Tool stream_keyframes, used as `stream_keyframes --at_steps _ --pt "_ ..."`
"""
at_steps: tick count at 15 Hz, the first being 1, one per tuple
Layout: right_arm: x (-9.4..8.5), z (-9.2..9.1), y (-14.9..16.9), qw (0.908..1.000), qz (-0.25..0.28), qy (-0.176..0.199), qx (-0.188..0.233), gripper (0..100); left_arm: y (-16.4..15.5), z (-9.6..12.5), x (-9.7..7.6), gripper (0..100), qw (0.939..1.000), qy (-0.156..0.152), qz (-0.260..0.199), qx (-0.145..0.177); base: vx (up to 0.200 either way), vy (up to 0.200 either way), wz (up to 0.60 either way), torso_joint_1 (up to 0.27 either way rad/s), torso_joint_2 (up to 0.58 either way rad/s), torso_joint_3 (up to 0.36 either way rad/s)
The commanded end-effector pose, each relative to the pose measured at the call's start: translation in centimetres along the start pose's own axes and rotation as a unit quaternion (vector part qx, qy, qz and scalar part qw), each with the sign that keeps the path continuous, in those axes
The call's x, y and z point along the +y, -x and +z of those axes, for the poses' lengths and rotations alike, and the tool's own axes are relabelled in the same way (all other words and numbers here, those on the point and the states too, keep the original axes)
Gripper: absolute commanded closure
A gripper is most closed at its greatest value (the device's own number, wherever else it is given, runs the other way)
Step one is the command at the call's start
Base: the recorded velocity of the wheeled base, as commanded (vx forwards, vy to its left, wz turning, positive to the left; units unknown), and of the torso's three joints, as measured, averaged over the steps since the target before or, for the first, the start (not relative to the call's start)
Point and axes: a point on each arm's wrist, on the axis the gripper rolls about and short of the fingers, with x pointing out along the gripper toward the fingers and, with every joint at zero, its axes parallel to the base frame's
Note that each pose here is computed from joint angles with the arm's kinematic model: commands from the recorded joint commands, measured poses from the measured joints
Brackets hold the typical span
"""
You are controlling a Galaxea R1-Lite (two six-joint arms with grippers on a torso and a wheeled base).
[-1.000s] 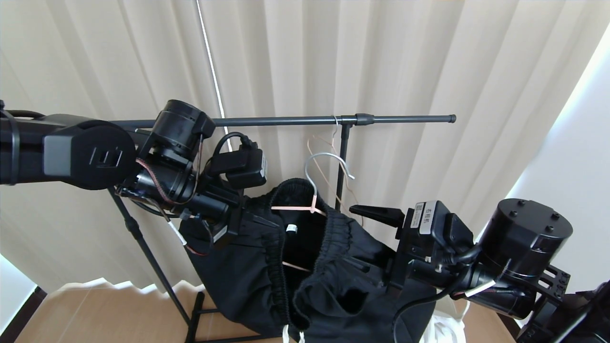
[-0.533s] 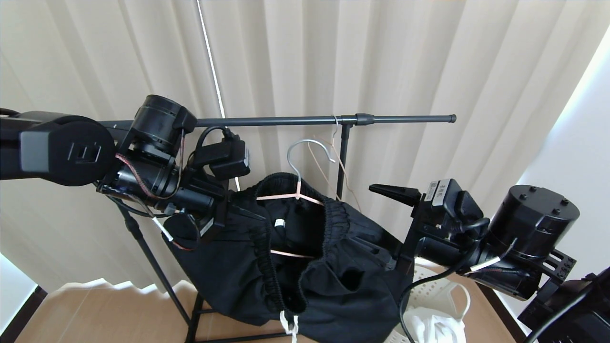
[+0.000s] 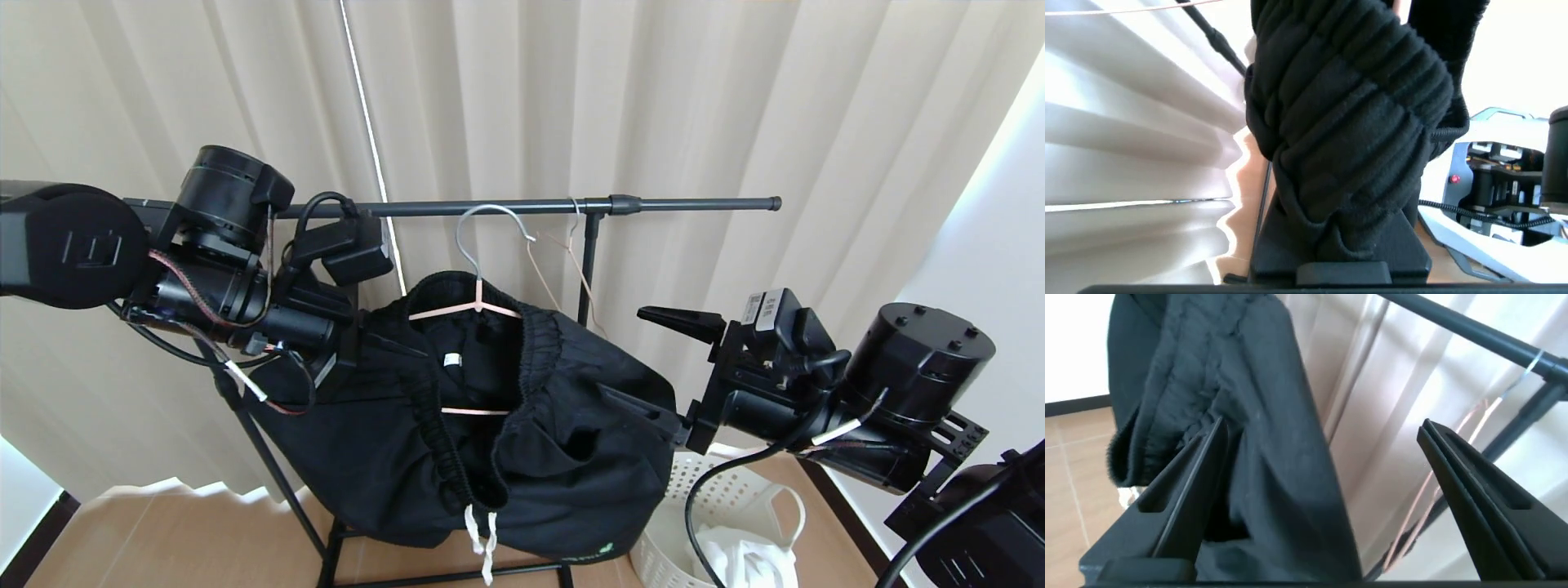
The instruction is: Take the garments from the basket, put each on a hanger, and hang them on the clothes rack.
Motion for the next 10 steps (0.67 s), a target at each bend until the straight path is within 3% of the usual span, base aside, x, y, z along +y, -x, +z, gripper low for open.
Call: stream_keyframes --at_steps 1,5,10 --pt "-0.7 -0.3 0.4 1.0 0.005 -0.004 0.001 0 0.7 0.1 0.0 100 0.9999 -0.002 0.011 -0.004 0.0 0.0 0.0 0.0 0.0 0.0" --pt "-3.5 -2.2 1.5 0.9994 0.029 -0.017 0.011 0 1.3 -0.2 -0.1 100 0.9994 -0.009 0.031 -0.013 0.0 0.0 0.0 0.0 0.0 0.0" --pt "-4.2 -5.4 0.6 0.9976 0.038 -0.043 0.04 0 2.5 0.4 -0.1 100 0.9979 0.002 0.057 -0.031 0.0 0.0 0.0 0.0 0.0 0.0"
